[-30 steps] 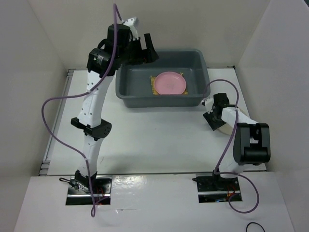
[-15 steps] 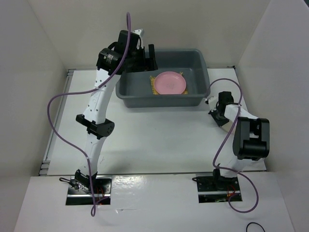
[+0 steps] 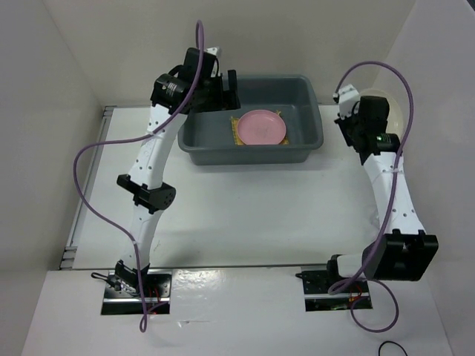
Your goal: Place the mixed dishes into the plastic bin
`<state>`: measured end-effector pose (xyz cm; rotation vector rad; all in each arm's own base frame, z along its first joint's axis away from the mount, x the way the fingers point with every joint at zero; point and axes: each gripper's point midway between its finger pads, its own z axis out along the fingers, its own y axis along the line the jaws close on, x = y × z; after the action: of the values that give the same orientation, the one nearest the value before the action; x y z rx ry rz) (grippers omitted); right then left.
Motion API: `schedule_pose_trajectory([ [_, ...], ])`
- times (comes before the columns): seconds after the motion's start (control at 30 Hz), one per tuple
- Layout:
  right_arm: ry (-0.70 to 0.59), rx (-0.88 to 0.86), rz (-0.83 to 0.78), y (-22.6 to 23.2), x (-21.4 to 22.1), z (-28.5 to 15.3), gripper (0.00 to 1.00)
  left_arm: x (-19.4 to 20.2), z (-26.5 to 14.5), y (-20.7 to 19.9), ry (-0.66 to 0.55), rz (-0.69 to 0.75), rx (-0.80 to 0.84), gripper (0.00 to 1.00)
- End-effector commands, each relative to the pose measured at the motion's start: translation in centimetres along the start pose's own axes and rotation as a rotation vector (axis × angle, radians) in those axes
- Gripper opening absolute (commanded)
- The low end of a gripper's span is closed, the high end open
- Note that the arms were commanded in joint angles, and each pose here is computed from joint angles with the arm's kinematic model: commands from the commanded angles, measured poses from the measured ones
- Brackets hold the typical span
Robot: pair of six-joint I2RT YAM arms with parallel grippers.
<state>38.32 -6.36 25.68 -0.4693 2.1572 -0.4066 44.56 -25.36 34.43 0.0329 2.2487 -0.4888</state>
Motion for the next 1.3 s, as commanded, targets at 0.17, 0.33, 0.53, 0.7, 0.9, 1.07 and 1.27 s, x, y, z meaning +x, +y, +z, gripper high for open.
schedule_pose_trajectory([
  [0.17,-0.402,-0.228,-0.252,12.7,-15.6,-4.7,0.0,-0.1,-1.0,4.7,-0.018,-0.063,-0.22,1.0],
  [0.33,-0.333,-0.37,-0.368,20.2,-16.8,1.0,0.0,2.8,-2.3,10.9,0.085,-0.201,-0.386,1.0],
  [0.53,-0.271,-0.436,-0.425,24.7,-16.8,8.2,0.0,4.4,-7.6,16.1,0.019,-0.343,-0.366,1.0],
  [0.7,-0.25,-0.491,-0.428,27.0,-16.9,12.0,0.0,11.5,-10.6,20.7,0.05,-0.487,-0.382,1.0],
  [0.9,-0.216,-0.526,-0.395,28.0,-18.1,15.7,0.0,14.5,-14.1,22.9,0.06,-0.537,-0.453,1.0],
  [1.07,-0.16,-0.541,-0.406,29.3,-17.6,18.3,0.06,15.6,-14.6,23.3,0.072,-0.548,-0.462,1.0],
  [1.27,-0.065,-0.521,-0.425,29.5,-15.8,20.0,0.05,16.5,-14.6,23.7,0.092,-0.561,-0.464,1.0],
])
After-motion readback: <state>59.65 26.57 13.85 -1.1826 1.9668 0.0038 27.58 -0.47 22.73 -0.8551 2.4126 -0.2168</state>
